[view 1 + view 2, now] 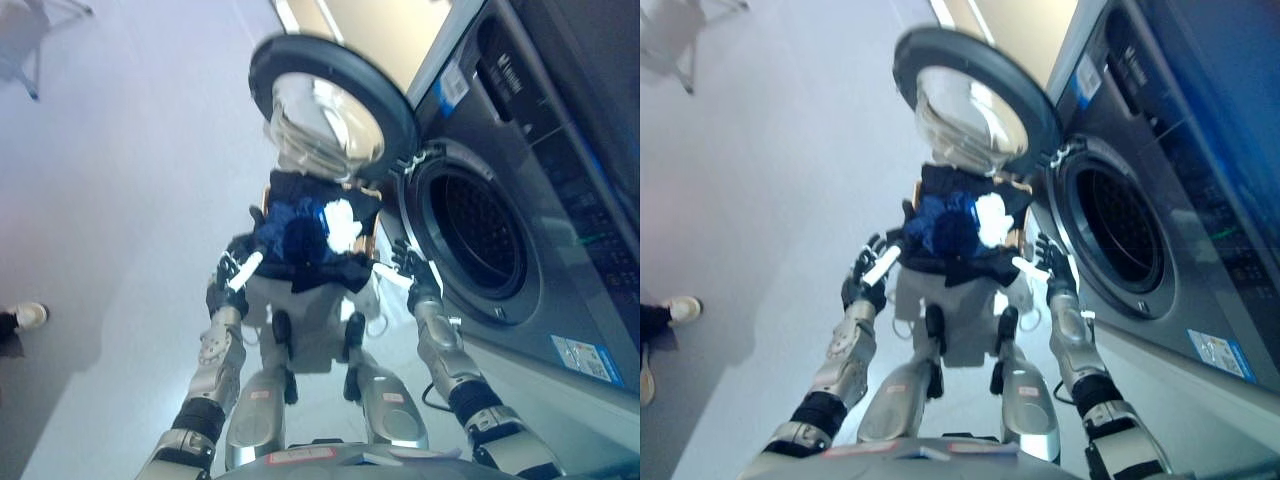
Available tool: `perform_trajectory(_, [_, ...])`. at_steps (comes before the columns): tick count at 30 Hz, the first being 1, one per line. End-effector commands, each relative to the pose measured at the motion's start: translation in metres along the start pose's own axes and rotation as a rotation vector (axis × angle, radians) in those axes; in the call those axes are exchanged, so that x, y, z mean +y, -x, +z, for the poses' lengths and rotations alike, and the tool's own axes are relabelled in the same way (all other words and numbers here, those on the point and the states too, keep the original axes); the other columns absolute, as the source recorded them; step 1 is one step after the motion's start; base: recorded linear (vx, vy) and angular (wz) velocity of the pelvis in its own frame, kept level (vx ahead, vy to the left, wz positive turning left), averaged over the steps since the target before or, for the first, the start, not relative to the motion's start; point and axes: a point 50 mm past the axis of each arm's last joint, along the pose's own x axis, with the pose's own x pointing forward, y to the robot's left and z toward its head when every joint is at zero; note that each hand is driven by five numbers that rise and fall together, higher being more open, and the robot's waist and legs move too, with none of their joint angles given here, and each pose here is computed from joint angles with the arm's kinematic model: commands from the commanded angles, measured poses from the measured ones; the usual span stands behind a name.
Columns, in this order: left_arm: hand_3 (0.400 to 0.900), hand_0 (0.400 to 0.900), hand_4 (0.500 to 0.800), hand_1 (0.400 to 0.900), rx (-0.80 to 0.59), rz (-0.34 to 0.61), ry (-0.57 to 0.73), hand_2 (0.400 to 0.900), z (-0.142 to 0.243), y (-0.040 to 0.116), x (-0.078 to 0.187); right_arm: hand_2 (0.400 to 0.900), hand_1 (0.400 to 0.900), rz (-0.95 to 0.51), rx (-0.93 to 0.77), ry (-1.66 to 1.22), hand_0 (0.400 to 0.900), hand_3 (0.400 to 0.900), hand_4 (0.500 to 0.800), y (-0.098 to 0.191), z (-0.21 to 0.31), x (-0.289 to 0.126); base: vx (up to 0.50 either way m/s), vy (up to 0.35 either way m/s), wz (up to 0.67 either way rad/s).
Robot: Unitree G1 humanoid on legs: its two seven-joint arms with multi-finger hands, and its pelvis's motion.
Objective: Put the clothes in the basket into the washing machine.
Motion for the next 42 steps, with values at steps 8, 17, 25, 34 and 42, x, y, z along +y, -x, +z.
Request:
perform_trajectory(8, [0.9,0.9,0.8,0.9,-0.491,-0.179,-0.009,0.9,0.105,-0.009,-0.049,0.9,0.9,-0.047,-0.477,0.503,0.9,0.9,0.8,-0.052,0.144,-0.023,-0.14,-0.026,0.22])
perform_trajectory(17, [0.9,0.9,0.8,0.9,-0.667,-0.333,-0.006,0.9,0.146,0.002,-0.083,0.9,0.9,-0.37,-0.403,0.845,0.9,0.9,0.8,-0.079,0.208,-0.094,-0.042,-0.017,0.17])
perform_trajectory(25, [0.9,0.9,0.8,0.9,-0.779,-0.396,0.031,0.9,0.171,0.015,-0.1,0.9,0.9,-0.522,-0.306,0.894,0.9,0.9,0.8,-0.076,0.221,-0.133,-0.015,0.0,0.11])
perform_trajectory(34, [0.9,0.9,0.8,0.9,-0.85,-0.455,0.089,0.9,0.187,0.03,-0.111,0.9,0.9,-0.594,-0.292,0.982,0.9,0.9,0.8,-0.07,0.244,-0.15,-0.005,0.007,0.01])
perform_trajectory(42, [0.9,0.9,0.8,0.9,-0.895,-0.501,0.135,0.9,0.197,0.042,-0.115,0.9,0.9,-0.631,-0.208,1.004,0.9,0.9,0.8,-0.067,0.247,-0.166,-0.005,0.0,0.06])
